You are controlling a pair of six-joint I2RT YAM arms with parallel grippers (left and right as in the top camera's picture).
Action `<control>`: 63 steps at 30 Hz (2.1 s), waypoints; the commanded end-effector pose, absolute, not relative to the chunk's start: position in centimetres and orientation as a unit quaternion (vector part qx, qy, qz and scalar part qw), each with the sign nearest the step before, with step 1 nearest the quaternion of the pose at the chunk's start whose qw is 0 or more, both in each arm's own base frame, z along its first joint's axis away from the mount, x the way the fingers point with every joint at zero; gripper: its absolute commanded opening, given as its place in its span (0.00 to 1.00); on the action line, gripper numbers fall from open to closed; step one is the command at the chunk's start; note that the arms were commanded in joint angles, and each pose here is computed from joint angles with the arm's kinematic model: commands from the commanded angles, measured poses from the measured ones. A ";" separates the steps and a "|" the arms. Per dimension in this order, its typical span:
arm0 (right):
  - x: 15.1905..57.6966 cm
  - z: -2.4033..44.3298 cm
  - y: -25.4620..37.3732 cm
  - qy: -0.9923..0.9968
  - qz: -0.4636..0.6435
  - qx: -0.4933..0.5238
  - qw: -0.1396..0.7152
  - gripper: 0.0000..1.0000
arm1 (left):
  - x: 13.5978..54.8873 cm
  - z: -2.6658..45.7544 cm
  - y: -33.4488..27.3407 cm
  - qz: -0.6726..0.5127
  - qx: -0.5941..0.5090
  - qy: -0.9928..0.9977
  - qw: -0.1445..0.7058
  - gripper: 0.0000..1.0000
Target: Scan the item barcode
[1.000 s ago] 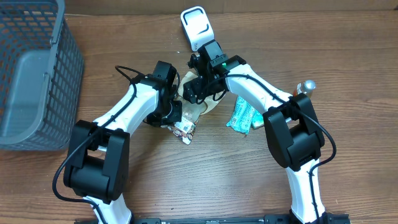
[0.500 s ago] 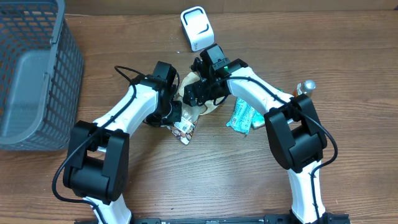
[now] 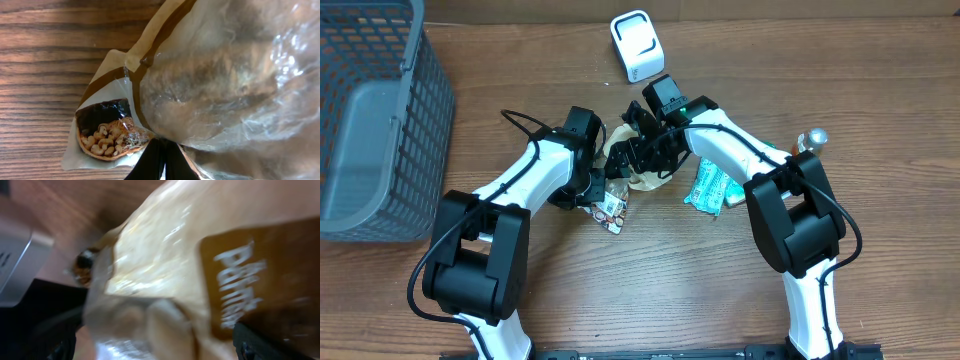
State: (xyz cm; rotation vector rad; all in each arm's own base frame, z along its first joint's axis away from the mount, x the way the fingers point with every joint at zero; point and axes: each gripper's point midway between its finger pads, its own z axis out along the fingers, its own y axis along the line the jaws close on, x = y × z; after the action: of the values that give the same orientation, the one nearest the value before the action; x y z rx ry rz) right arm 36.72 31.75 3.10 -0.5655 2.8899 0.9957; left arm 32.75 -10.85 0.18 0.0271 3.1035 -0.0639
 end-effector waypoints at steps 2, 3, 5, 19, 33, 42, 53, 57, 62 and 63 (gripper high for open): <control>34.3 2.7 33.3 0.919 0.354 -0.169 -0.032 0.92 | 32.1 -1.2 -10.5 -0.011 0.012 1.000 0.004 0.04; 34.1 2.8 33.4 0.919 0.354 -0.170 -0.033 0.90 | 32.1 -1.2 -10.5 -0.010 0.012 1.000 0.004 0.04; 33.9 2.8 33.7 0.920 0.354 -0.160 -0.039 0.82 | 32.1 -1.2 -10.5 -0.010 0.012 1.000 0.004 0.04; 35.3 6.6 34.8 0.896 0.418 -0.141 -0.042 0.82 | 32.1 -1.2 -10.5 -0.011 0.012 1.000 0.004 0.04; 43.0 7.9 28.6 0.948 0.258 -0.152 0.105 0.96 | 32.1 -1.2 -10.5 -0.011 0.012 1.000 0.004 0.04; 41.9 4.9 28.0 0.956 0.237 -0.156 0.077 1.00 | 32.2 -1.2 -10.5 -0.011 0.012 1.000 0.005 0.04; 35.9 2.5 31.5 0.939 0.288 -0.188 0.001 1.00 | 32.2 -1.2 -10.6 -0.014 0.012 1.000 0.005 0.04; 33.3 3.6 34.4 0.909 0.360 -0.208 -0.031 1.00 | 32.2 -1.2 -10.6 -0.013 0.012 1.000 0.005 0.04; 33.1 5.3 35.9 0.883 0.419 -0.206 -0.039 0.84 | 32.2 -1.2 -10.6 -0.013 0.012 1.000 0.005 0.04; 33.3 5.3 35.7 0.885 0.418 -0.203 -0.038 0.77 | 32.2 -1.2 -10.6 -0.013 0.012 1.000 0.005 0.04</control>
State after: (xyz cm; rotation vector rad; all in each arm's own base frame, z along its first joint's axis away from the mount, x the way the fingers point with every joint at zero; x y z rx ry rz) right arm 35.22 33.33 3.17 -0.6068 2.8961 1.0949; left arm 32.71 -10.08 -0.12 0.0092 3.1058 -0.0305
